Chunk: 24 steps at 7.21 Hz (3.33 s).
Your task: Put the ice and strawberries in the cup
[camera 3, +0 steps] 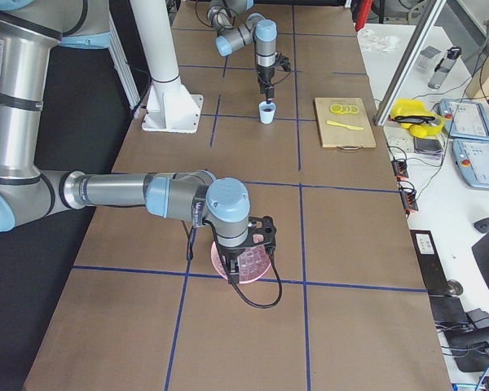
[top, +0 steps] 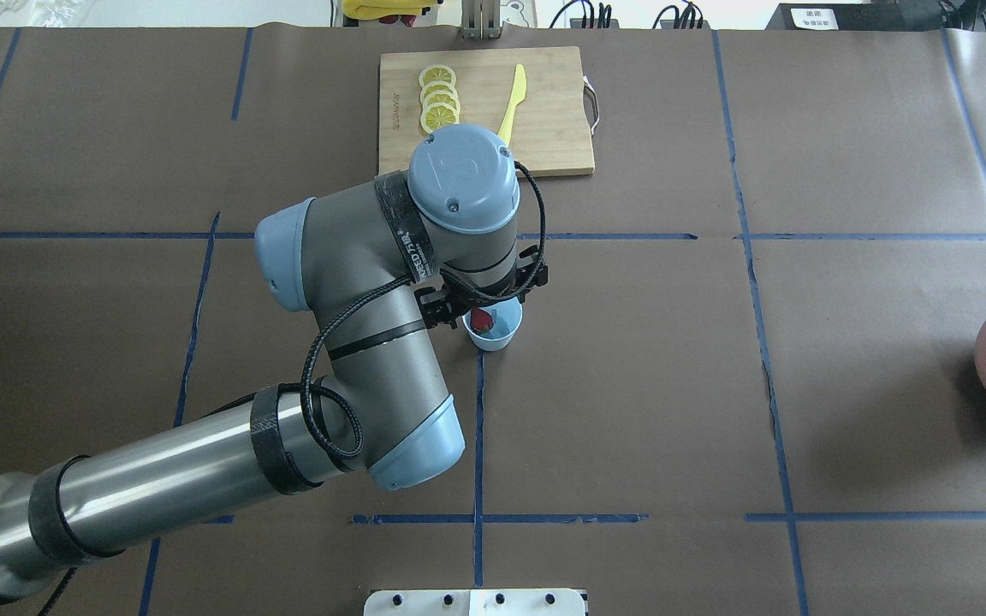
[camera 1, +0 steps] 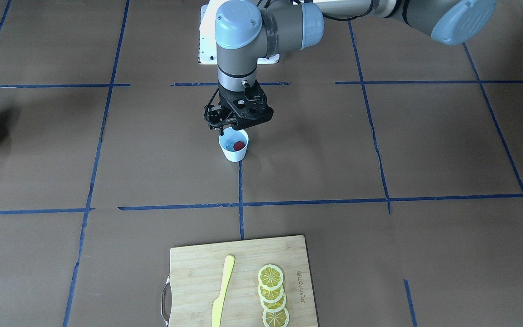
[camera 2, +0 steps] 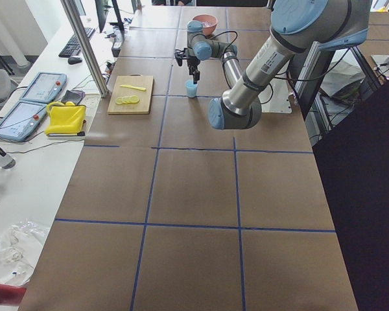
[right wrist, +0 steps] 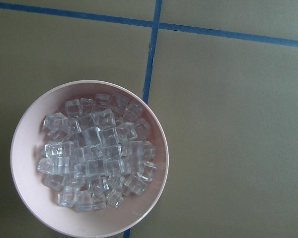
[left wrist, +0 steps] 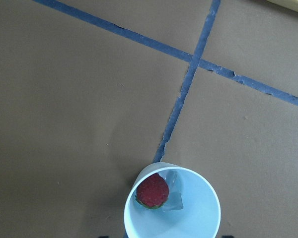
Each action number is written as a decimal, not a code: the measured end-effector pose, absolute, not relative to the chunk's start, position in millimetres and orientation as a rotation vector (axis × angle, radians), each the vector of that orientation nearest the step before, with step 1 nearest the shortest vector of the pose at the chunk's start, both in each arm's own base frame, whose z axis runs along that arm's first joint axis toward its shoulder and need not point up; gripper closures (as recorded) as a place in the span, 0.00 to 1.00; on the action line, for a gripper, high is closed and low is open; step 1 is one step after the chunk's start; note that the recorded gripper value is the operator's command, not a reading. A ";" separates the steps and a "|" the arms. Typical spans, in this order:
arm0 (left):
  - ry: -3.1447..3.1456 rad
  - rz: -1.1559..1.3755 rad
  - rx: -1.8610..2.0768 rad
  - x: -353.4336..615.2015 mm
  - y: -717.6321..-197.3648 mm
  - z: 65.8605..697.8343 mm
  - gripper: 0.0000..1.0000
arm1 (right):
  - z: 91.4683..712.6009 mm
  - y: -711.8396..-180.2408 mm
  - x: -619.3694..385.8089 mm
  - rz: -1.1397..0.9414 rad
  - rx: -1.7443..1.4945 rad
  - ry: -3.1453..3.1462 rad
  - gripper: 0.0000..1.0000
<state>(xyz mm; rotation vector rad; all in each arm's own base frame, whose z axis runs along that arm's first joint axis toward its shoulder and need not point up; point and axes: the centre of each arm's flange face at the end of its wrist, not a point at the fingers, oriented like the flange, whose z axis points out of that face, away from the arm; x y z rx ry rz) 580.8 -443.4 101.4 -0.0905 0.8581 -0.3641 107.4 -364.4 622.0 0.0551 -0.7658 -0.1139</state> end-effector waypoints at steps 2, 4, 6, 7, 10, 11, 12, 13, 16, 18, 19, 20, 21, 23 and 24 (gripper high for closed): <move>0.853 -0.294 -0.056 564.5 -442.1 113.6 0.00 | 622.4 -363.9 107.3 -0.113 0.054 -0.766 0.01; 0.833 -0.112 0.053 491.9 -434.3 177.6 0.00 | 622.5 -363.8 107.3 -0.113 0.054 -0.766 0.01; 0.797 0.077 0.136 382.7 -442.5 253.9 0.00 | 623.0 -363.7 107.3 -0.114 0.053 -0.766 0.01; 0.782 0.156 0.152 323.8 -455.1 291.8 0.00 | 623.1 -363.7 107.3 -0.114 0.053 -0.766 0.01; 0.759 0.343 0.198 131.9 -486.5 408.8 0.00 | 622.9 -364.3 106.9 -0.117 0.054 -0.766 0.01; 0.766 0.371 0.206 71.0 -489.2 452.6 0.00 | 622.6 -364.7 106.9 -0.118 0.055 -0.766 0.01; 0.787 0.377 0.204 18.4 -487.9 498.5 0.00 | 622.3 -365.1 106.9 -0.118 0.055 -0.766 0.01; 0.808 0.354 0.192 -20.0 -482.7 539.1 0.00 | 622.2 -365.2 106.9 -0.118 0.056 -0.766 0.01; 0.817 0.243 0.145 -77.3 -449.4 602.2 0.00 | 622.4 -365.3 106.7 -0.119 0.055 -0.766 0.01; 0.818 0.203 0.131 -90.6 -439.1 615.5 0.00 | 622.8 -365.3 106.9 -0.119 0.055 -0.766 0.01; 0.823 0.193 0.114 -91.9 -435.8 626.1 0.00 | 622.8 -365.3 106.8 -0.119 0.055 -0.766 0.01; 0.827 0.188 0.102 -92.0 -435.3 634.0 0.00 | 622.8 -365.4 106.6 -0.119 0.054 -0.766 0.01; 0.825 0.187 0.097 -92.4 -435.5 636.8 0.00 | 623.1 -365.9 106.5 -0.121 0.059 -0.766 0.01; 0.824 0.188 0.090 -92.4 -433.8 641.1 0.00 | 623.8 -367.3 106.5 -0.127 0.073 -0.763 0.01; 0.824 0.188 0.087 -92.1 -433.2 642.4 0.00 | 623.9 -367.6 106.5 -0.127 0.075 -0.763 0.01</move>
